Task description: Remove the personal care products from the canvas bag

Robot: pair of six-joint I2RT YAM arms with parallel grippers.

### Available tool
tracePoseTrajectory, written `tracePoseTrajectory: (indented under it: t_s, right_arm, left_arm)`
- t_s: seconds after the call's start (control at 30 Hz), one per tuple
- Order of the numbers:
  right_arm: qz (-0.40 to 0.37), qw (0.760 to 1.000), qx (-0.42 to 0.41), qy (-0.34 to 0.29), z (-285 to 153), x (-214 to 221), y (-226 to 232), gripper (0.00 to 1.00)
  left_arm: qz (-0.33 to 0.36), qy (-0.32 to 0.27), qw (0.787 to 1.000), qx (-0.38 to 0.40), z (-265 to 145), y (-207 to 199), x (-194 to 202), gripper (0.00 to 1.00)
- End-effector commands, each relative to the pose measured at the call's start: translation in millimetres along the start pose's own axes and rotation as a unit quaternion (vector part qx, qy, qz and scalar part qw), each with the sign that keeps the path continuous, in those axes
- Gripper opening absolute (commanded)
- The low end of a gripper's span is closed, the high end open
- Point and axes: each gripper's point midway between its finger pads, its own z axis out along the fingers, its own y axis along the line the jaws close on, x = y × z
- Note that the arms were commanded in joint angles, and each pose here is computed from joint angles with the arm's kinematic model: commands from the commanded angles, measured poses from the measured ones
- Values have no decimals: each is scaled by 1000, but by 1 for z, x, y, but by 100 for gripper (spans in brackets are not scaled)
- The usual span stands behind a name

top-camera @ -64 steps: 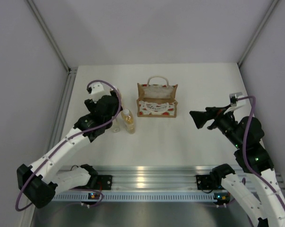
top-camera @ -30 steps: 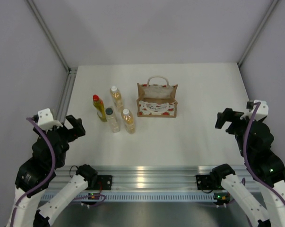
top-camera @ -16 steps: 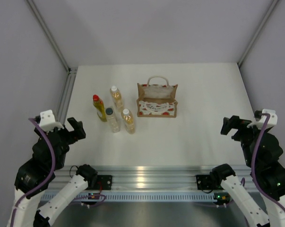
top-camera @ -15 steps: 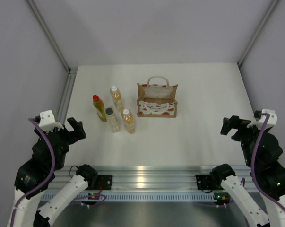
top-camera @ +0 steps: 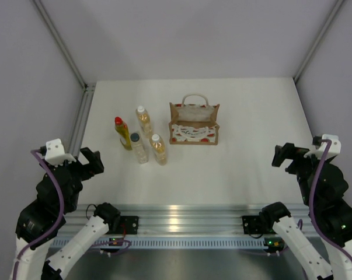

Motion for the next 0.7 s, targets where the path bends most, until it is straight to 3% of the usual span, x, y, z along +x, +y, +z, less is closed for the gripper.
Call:
tracePoseTrajectory:
  t_s: [0.0, 0.67]
  right_arm:
    - [-23, 999, -20, 17, 1, 6, 7, 100]
    - [-50, 996, -63, 37, 5, 11, 23, 99]
  left_arm:
    - [4, 1, 1000, -1, -1, 1, 0, 99]
    - [8, 5, 1000, -3, 2, -1, 2, 99]
